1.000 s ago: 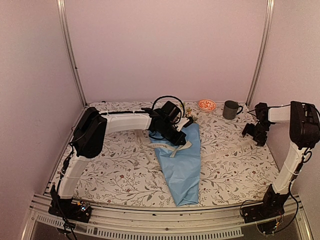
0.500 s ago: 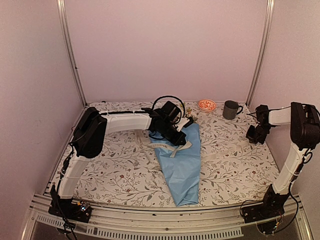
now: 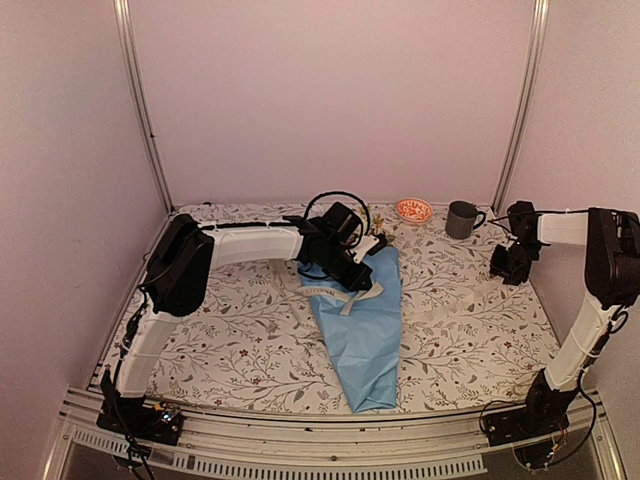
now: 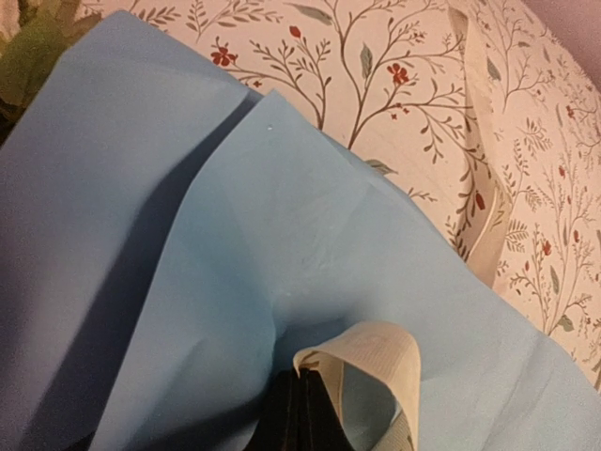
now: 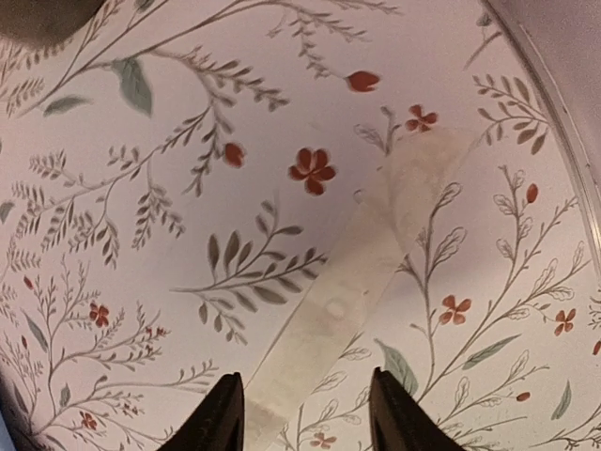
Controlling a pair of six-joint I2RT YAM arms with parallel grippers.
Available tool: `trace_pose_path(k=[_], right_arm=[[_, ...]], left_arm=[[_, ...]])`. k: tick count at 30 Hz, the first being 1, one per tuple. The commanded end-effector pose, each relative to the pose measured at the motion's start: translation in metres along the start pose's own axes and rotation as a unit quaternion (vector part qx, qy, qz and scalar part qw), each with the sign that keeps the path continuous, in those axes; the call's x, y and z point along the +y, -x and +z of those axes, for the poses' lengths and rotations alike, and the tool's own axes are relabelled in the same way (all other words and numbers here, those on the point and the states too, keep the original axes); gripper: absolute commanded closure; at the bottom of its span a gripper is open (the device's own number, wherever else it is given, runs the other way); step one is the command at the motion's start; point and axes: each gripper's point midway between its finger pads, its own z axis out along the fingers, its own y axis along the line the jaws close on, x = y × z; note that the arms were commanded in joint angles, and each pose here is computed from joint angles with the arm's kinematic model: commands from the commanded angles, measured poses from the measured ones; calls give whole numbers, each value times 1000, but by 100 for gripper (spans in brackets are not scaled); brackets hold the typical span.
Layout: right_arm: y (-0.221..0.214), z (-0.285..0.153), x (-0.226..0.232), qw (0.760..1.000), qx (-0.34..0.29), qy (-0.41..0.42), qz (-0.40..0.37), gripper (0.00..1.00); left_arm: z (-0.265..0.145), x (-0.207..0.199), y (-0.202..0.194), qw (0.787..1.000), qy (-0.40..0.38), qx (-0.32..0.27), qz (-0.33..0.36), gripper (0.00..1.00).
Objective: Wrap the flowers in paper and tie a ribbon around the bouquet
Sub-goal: Pick up the right side of the ribbon from the center of the board.
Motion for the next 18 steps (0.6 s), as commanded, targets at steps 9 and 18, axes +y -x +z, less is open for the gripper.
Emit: trace_pose_path(k=[9,18], right_arm=[[-50,-6,38,998,51,-1,-41,14],[-77,24,17,991,93,-71,-67,30]], left_arm=[[-3,-1,-6,1000,8,14,5,100],[-4,-1,-9,1000,9,18,7,100]])
